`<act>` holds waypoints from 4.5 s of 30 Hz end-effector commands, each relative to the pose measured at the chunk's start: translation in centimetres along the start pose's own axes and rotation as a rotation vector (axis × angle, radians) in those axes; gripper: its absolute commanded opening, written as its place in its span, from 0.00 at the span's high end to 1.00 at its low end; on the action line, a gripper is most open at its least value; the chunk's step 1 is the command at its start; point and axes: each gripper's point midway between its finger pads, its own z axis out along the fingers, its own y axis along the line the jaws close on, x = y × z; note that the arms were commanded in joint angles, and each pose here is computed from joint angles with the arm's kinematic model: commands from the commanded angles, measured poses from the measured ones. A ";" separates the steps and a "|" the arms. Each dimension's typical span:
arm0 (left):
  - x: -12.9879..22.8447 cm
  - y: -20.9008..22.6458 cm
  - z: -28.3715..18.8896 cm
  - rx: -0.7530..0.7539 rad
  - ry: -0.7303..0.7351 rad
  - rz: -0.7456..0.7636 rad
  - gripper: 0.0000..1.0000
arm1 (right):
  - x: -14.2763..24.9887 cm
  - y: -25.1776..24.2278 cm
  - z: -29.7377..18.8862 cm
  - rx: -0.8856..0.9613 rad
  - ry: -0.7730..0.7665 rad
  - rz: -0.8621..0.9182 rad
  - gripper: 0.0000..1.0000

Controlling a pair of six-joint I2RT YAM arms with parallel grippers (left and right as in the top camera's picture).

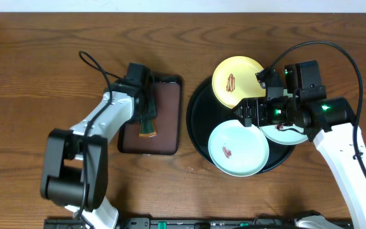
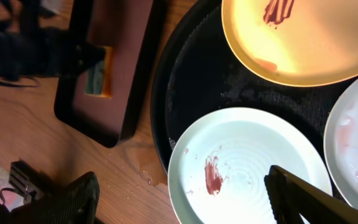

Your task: Clean dirty plates on tray and stack at the side

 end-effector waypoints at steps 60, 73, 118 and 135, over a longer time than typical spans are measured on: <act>5.2 -1.9 -16.1 0.220 0.036 0.043 0.93 | 12.7 -14.1 8.4 0.348 0.462 0.418 0.90; 4.6 -2.9 -16.2 0.240 0.004 0.068 0.93 | 10.2 -12.5 11.0 0.330 0.305 0.630 0.99; 7.4 -13.5 4.2 -0.061 0.028 0.157 0.93 | 8.8 -14.3 11.9 0.371 0.245 0.311 0.99; 8.5 -18.0 2.2 0.023 0.045 0.235 0.93 | 9.0 -14.3 11.8 0.373 0.252 0.313 0.99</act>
